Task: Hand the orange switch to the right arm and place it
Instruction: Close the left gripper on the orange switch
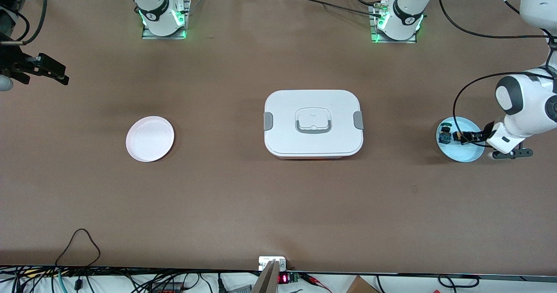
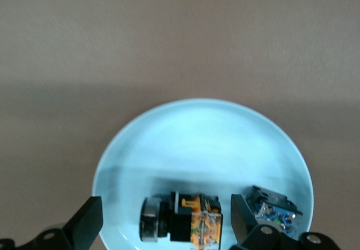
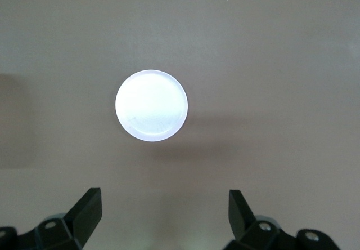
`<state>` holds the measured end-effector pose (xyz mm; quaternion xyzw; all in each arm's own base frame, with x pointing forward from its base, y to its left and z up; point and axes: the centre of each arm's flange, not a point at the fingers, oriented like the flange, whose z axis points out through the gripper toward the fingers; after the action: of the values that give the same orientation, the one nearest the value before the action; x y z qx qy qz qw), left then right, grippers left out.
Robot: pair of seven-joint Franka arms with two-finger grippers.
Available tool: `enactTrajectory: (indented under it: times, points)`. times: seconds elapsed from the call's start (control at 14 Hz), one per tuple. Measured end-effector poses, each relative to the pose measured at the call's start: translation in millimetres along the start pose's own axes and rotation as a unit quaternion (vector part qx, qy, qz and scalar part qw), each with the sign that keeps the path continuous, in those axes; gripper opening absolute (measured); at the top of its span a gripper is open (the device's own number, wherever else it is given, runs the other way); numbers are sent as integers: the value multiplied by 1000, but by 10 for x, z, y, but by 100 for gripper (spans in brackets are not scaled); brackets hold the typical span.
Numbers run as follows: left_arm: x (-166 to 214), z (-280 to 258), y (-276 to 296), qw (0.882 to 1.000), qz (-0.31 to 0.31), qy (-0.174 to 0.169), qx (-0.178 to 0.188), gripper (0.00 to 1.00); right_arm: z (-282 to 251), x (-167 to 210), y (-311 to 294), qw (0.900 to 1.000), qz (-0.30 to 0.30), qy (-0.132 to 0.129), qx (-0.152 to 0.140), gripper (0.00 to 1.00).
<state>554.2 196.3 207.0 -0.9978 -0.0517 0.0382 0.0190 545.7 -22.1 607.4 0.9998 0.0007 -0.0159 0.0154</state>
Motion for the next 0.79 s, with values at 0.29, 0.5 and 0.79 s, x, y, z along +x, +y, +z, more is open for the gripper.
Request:
enactTrajectory:
  times: [0.29, 0.5, 0.79]
  points:
    - [-105, 156, 93, 1000, 11, -18, -7, 100, -5, 1, 0, 1000, 0, 1, 0, 100]
    - [-122, 191, 21, 1000, 15, -17, -8, 100, -5, 1, 1, 1000, 0, 1, 0, 100]
    - [-135, 201, -25, 1000, 20, -18, -8, 100, -5, 1, 1, 1000, 0, 1, 0, 100]
